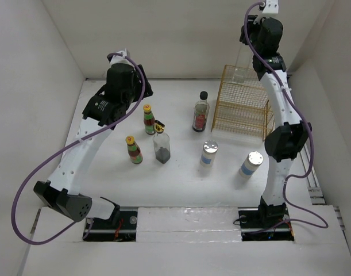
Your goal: Organize the condiment bottles
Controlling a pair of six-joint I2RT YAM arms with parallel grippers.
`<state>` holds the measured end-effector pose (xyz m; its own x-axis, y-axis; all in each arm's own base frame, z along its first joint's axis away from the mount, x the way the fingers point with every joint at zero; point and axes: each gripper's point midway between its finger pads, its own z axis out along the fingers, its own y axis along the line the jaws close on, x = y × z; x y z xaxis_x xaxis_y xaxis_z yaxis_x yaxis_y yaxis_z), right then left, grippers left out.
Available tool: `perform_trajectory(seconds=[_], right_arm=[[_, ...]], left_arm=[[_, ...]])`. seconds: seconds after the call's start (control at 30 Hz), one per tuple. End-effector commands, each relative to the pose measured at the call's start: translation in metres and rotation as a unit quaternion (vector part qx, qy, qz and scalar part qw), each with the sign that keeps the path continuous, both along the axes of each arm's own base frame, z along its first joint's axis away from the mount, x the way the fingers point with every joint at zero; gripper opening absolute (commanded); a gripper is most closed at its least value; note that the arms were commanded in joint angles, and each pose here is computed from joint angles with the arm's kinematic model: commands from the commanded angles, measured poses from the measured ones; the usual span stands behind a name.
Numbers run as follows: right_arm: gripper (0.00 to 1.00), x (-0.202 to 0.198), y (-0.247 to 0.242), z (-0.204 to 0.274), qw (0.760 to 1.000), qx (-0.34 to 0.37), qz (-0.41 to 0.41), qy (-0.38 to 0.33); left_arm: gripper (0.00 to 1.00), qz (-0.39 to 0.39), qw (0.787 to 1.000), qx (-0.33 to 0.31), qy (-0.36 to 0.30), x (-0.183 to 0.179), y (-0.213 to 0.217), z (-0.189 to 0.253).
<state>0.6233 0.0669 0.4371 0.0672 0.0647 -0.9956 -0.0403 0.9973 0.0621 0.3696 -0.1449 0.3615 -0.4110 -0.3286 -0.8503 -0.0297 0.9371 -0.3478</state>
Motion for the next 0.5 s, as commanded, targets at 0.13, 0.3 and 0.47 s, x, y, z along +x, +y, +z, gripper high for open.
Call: perform_trajectory(seconds=[0.13,0.3,0.47], right_arm=[[0.00,-0.024,0.006,0.052,0.995,0.012,0.021,-0.098],[0.00,-0.024,0.014,-0.001,0.998,0.012,0.032,-0.050],[0.01,-0.025,0.014,-0.040,0.999,0.007,0.031,-0.008]], left_arm=[[0.57,0.002,1.000,-0.010,-0.010,0.006,-0.003,0.003],[0.57,0.006,1.000,-0.009,-0.010,0.011,-0.004,0.004],[0.57,0.001,1.000,-0.008,-0.005,0.013,-0.007,0.000]])
